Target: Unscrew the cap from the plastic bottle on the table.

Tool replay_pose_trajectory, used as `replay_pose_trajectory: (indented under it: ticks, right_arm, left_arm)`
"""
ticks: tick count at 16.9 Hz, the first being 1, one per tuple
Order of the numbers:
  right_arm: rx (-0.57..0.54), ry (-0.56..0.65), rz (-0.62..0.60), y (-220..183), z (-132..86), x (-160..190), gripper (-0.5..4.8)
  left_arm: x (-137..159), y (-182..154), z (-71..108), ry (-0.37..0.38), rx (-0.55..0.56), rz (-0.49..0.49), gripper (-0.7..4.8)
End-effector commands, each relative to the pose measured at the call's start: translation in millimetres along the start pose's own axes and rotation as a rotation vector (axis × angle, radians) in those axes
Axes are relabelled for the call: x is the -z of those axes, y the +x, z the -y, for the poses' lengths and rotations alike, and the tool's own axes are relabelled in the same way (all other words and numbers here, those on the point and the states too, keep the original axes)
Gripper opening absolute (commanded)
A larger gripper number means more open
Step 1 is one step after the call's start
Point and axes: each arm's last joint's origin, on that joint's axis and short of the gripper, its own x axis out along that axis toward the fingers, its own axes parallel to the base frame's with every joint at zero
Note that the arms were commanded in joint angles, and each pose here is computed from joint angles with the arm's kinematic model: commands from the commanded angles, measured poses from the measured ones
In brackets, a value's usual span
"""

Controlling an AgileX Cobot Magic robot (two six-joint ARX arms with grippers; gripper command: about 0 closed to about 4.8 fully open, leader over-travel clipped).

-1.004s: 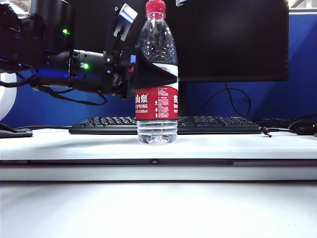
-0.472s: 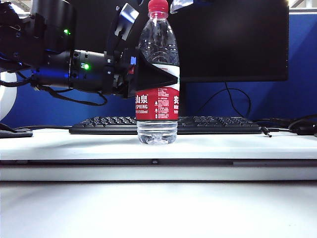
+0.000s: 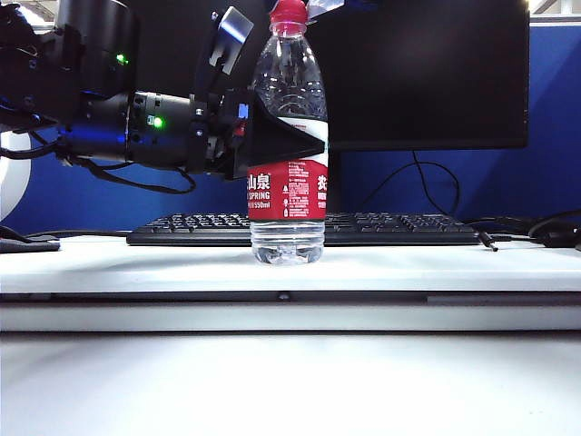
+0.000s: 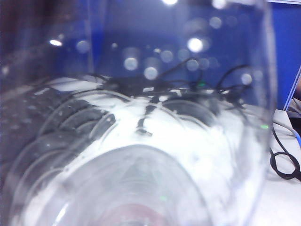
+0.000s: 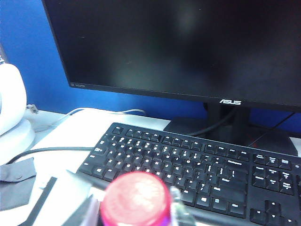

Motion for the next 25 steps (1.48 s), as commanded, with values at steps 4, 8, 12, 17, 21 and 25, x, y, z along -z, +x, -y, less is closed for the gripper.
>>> replay_pose_trajectory:
  ticks: [4,8,12,17,21,25]
  right_arm:
    - [-0.004,-0.001,-0.005,0,0,-1,1.44]
    - [-0.006,-0.005,-0.005,0,0,-1,1.15]
    - [-0.132,-0.047,-0.053,6,7,1,1.15]
    - [-0.231,-0.065,-0.125,12,30,-3,1.15]
    - [-0.449,-0.038,-0.196,18,57,-6,1.15]
    - [-0.641,0.001,-0.233,25,80,-8,1.15]
  left_arm:
    - [5,0,0.3,-0.029,-0.002,-0.035,2.37]
    - [5,0,0.3,-0.029,-0.002,-0.035,2.37]
    - [5,0,0.3,-0.029,-0.002,-0.035,2.37]
    - [5,0,0.5,-0.03,0.002,-0.035,2.37]
    - [5,0,0.5,-0.029,0.002,-0.035,2.37]
    - [5,0,0.5,-0.029,0.003,-0.035,2.37]
